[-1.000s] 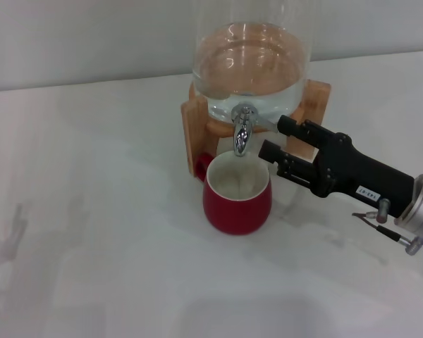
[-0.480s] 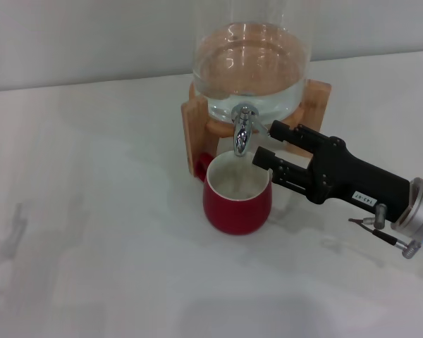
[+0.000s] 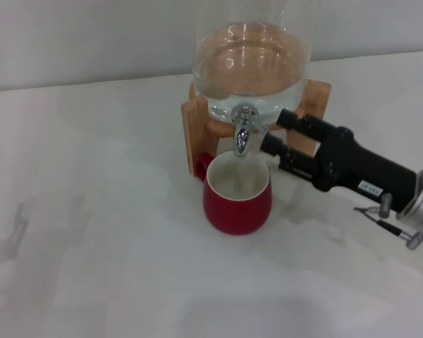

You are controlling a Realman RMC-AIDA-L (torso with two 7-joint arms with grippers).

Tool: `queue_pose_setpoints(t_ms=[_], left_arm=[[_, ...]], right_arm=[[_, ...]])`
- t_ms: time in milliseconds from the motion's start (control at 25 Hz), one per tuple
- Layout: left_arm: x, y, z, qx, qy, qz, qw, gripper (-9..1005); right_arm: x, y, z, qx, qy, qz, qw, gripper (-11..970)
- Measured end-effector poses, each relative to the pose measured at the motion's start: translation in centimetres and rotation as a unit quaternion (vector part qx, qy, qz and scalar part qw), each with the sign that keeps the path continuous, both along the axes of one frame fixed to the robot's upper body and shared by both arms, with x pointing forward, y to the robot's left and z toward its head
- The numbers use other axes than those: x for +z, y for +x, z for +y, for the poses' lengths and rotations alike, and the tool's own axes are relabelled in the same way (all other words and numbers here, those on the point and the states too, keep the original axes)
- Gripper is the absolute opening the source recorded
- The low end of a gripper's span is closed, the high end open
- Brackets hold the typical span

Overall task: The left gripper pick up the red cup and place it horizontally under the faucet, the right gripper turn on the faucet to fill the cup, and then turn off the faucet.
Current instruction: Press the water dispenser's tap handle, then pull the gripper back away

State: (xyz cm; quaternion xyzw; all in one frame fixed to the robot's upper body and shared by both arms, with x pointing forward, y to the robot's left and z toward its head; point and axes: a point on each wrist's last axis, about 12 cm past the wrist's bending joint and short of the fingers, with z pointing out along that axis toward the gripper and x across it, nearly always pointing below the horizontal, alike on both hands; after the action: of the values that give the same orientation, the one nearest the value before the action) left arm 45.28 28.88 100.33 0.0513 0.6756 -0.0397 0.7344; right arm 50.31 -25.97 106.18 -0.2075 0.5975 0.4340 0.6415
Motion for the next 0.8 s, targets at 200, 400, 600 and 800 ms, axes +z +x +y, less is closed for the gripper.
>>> queue_pose_setpoints(t_ms=[200, 400, 600, 800], left_arm=[[0.0, 0.0, 0.0, 0.0, 0.0, 0.0, 1.0, 880], [0.0, 0.2, -0.1, -0.002, 0.001, 0.001, 1.0, 880], [0.0, 0.3, -0.1, -0.002, 0.001, 0.002, 1.0, 880], [-0.1, 0.3, -0.1, -0.003, 0.002, 0.005, 1.0, 880]], right_arm=[[0.5, 0.0, -0.4, -0.003, 0.013, -0.015, 1.0, 691], [0.7, -0.6, 0.1, 0.022, 0.023, -0.021, 0.999, 692], [0.4, -1.2, 0.9, 0.049, 0.021, -0.016, 0.998, 692], [0.1, -1.3, 1.7, 0.071, 0.012, -0.008, 0.997, 692]])
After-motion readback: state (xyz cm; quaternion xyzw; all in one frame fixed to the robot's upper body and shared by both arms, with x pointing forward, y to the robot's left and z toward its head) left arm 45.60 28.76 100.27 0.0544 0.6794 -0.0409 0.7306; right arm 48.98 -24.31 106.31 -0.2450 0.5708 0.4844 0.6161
